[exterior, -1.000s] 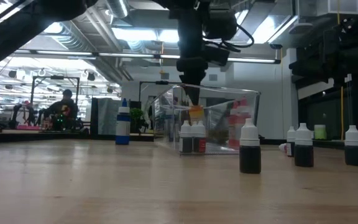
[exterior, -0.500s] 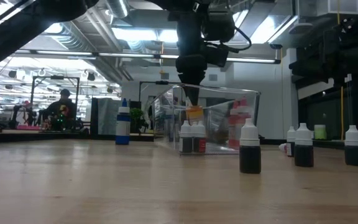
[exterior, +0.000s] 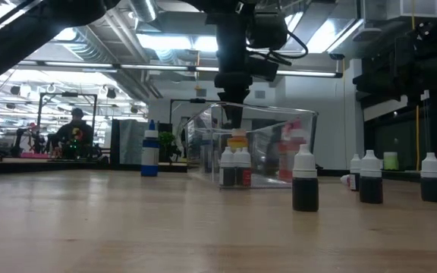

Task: Pick & Place food coloring
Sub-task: Put the large yellow food coloring bottle into the top of the bin, then put the large blue food coloring bottle into the top of the bin

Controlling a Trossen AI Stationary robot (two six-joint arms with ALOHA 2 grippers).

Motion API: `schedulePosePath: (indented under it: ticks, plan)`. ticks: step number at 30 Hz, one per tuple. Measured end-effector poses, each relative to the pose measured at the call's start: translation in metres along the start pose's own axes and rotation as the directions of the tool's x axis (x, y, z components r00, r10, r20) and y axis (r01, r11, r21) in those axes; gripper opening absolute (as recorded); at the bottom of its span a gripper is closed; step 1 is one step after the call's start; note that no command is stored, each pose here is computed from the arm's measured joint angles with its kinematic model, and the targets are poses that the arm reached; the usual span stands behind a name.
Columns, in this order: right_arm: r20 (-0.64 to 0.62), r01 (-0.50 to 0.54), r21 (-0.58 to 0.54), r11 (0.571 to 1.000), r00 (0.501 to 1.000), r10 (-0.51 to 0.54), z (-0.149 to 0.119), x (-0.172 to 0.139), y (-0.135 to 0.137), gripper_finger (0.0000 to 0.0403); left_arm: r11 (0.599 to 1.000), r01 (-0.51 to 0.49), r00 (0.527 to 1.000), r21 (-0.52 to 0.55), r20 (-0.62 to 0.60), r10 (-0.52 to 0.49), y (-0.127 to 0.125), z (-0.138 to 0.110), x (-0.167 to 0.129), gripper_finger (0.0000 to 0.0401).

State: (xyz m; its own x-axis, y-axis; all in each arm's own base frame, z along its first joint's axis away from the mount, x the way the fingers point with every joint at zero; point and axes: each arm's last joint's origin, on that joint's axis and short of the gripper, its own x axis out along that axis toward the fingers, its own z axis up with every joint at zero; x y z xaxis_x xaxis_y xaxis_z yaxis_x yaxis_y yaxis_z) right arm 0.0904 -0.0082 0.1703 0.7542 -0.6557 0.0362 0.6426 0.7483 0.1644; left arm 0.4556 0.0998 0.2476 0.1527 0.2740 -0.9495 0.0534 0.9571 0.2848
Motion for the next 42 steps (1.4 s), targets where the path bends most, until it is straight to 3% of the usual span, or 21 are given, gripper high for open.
schedulePosePath:
  ticks: [4, 11, 19, 24, 30, 33, 36, 39, 42]
  plan:
    - [0.0, 0.0, 0.0, 1.0, 1.0, 0.0, 0.0, 0.0, 0.0, 0.0142, 0.998, -0.06, 0.998, -0.001, -0.003, 0.06, 0.002, 0.001, -0.001, 0.015]
    - [0.0, 0.0, 0.0, 1.0, 1.0, 0.0, 0.0, 0.0, 0.0, 0.0142, 0.997, -0.038, 0.999, -0.065, -0.009, 0.038, 0.005, -0.002, -0.015, 0.016]
    - [0.0, 0.0, 0.0, 1.0, 1.0, 0.0, 0.0, 0.0, 0.0, 0.0142, 0.983, -0.022, 0.999, -0.183, 0.034, 0.029, 0.012, -0.009, -0.047, 0.0207]
    - [0.0, 0.0, 0.0, 1.0, 1.0, 0.0, 0.0, 0.0, 0.0, 0.0142, 0.942, -0.109, 0.994, -0.316, -0.013, 0.111, 0.029, -0.024, -0.061, 0.0249]
    - [0.0, 0.0, 0.0, 1.0, 1.0, 0.0, 0.0, 0.0, 0.0, 0.0142, 0.867, -0.127, 0.989, -0.482, -0.126, 0.075, 0.046, -0.05, -0.07, 0.0277]
    - [0.0, 0.0, 0.0, 1.0, 1.0, 0.0, 0.0, 0.0, 0.0, 0.0142, 0.84, -0.059, 0.995, -0.54, -0.102, 0.004, 0.054, -0.058, -0.07, 0.0278]
    - [0.0, 0.0, 0.0, 1.0, 1.0, 0.0, 0.0, 0.0, 0.0, 0.0142, 0.814, -0.003, 0.995, -0.581, -0.086, -0.058, 0.054, -0.072, -0.078, 0.0276]
    - [0.0, 0.0, 0.0, 1.0, 1.0, 0.0, 0.0, 0.0, 0.0, 0.0142, 0.809, -0.034, 0.986, -0.587, -0.151, -0.068, 0.051, -0.091, -0.073, 0.0275]
    - [0.0, 0.0, 0.0, 1.0, 1.0, 0.0, 0.0, 0.0, 0.0, 0.0142, 0.803, -0.043, 0.99, -0.595, -0.132, -0.045, 0.044, -0.107, -0.074, 0.0275]
